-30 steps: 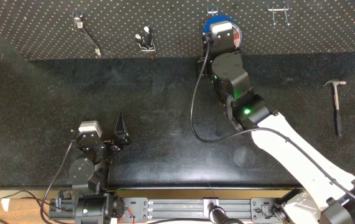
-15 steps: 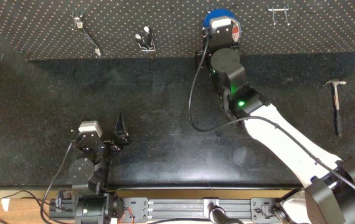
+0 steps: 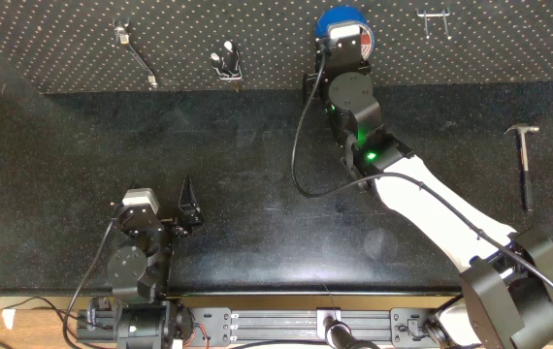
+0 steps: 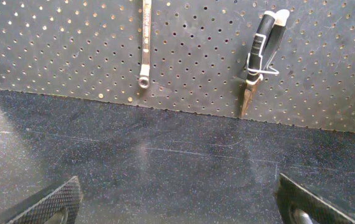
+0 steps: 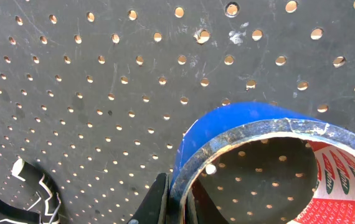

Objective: Place Tools Onto Pegboard

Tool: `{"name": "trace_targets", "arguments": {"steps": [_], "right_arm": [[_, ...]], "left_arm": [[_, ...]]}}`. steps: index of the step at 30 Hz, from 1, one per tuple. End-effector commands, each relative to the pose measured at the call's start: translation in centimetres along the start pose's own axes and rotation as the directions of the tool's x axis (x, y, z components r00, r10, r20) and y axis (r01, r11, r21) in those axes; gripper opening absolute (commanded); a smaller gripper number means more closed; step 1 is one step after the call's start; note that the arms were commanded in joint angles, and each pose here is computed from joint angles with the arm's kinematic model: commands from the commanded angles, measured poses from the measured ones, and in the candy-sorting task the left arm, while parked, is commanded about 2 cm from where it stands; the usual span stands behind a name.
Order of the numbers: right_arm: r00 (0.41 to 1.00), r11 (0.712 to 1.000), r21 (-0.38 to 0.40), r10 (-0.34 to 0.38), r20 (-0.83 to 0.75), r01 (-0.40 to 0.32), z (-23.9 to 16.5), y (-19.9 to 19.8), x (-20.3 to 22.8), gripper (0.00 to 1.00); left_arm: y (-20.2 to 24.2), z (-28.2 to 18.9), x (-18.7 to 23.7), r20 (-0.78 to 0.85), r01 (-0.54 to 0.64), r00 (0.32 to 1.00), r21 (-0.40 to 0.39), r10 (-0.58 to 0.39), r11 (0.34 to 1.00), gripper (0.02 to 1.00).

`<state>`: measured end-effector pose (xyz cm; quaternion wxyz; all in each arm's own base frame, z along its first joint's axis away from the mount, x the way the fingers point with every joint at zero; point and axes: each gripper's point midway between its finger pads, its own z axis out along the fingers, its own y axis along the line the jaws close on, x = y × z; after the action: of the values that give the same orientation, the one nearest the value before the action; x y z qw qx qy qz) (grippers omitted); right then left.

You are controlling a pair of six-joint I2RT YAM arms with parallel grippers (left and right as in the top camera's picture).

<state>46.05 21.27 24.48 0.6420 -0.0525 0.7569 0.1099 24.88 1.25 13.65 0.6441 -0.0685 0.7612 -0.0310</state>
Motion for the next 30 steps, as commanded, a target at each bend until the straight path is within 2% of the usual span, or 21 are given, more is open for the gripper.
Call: {"name": "trace_targets", "arguments": {"steps": [1, 10, 15, 21, 27, 30], "right_arm": [[1.000, 0.999, 0.032, -0.014, -0.015, 0.014, 0.8, -0.8, 0.7, 0.075], [1.000, 0.999, 0.035, -0.014, -0.019, 0.014, 1.0, -1.0, 0.9, 0.080], [1.000, 0.999, 0.032, -0.007, -0.019, 0.007, 0.9, -0.9, 0.9, 0.279], [1.000, 1.000, 0.016, -0.009, -0.016, 0.009, 0.5, -0.1, 0.6, 0.281], [0.994, 0.999, -0.002, -0.039, -0.101, 0.039, -2.7, 0.5, -0.1, 0.281], [0.989, 0.999, 0.006, -0.030, -0.144, 0.031, -4.4, 0.0, -0.4, 0.281]], "left_arm": [[0.1, 0.0, 0.2, -0.003, 0.009, 1.000, -0.006, -0.009, 1.000, 0.996], [0.1, 0.0, 0.2, -0.003, 0.009, 1.000, -0.006, -0.009, 1.000, 0.993], [0.1, 0.0, 0.2, -0.003, 0.009, 1.000, -0.006, -0.009, 1.000, 0.996], [0.1, 0.0, 0.2, -0.003, 0.009, 1.000, -0.006, -0.009, 1.000, 0.996], [0.1, 0.0, 0.2, -0.003, 0.009, 1.000, -0.006, -0.009, 1.000, 0.996], [0.1, 0.0, 0.2, -0.003, 0.009, 1.000, -0.006, -0.009, 1.000, 0.996]]}}
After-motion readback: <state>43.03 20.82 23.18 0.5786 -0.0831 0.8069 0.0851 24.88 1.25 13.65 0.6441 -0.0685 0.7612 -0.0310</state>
